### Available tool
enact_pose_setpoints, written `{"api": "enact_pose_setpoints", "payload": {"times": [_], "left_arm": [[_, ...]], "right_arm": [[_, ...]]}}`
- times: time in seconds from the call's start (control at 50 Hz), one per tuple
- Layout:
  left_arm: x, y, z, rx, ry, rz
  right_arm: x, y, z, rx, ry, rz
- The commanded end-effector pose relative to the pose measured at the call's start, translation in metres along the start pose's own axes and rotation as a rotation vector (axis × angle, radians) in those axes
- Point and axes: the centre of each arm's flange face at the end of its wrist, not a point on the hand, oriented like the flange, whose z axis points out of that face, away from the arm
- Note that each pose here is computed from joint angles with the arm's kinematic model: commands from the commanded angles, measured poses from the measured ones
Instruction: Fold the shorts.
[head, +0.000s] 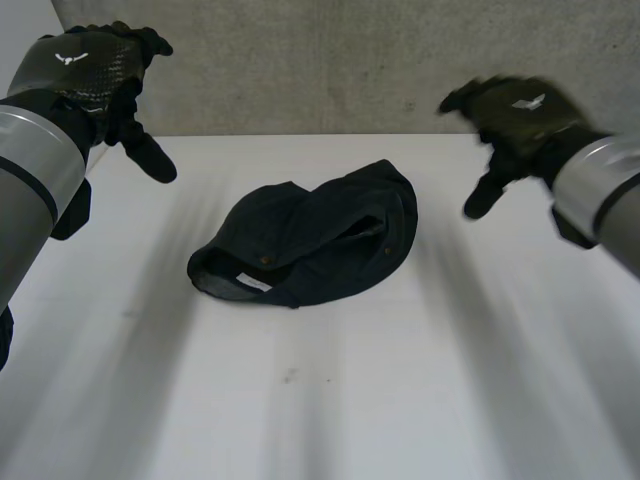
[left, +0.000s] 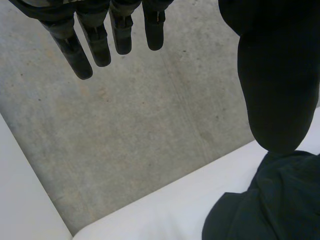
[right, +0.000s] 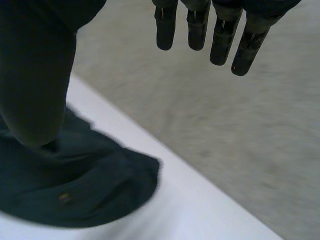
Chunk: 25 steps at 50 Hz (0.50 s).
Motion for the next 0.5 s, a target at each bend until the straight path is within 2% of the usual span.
{"api": "enact_pose_setpoints", "payload": {"times": [0.02,0.08,0.14,0.22,0.3,0.42,0.5], "left_arm": [[-0.010,-0.001,0.008,0.023,-0.038,-0.005],[-0.010,-0.001,0.008,0.025,-0.037,-0.008],[-0.010,-0.001,0.008,0.025,-0.037,-0.008],[-0.009,0.000,0.009,0.022,-0.036,-0.009],[-0.009,0.002,0.009,0.016,-0.034,-0.009],[-0.008,0.008,0.012,-0.001,-0.033,-0.005],[-0.008,0.008,0.012,-0.001,-0.033,-0.005]], "right_arm": [[-0.066,0.029,0.029,-0.017,-0.277,-0.212],[-0.105,0.048,0.062,0.069,-0.323,-0.247],[-0.112,0.067,0.083,0.079,-0.301,-0.252],[-0.121,0.114,0.122,0.032,-0.219,-0.266],[-0.117,0.133,0.137,-0.011,-0.126,-0.287],[-0.098,0.119,0.131,-0.049,-0.005,-0.374],[-0.087,0.091,0.098,-0.078,-0.003,-0.416]]}}
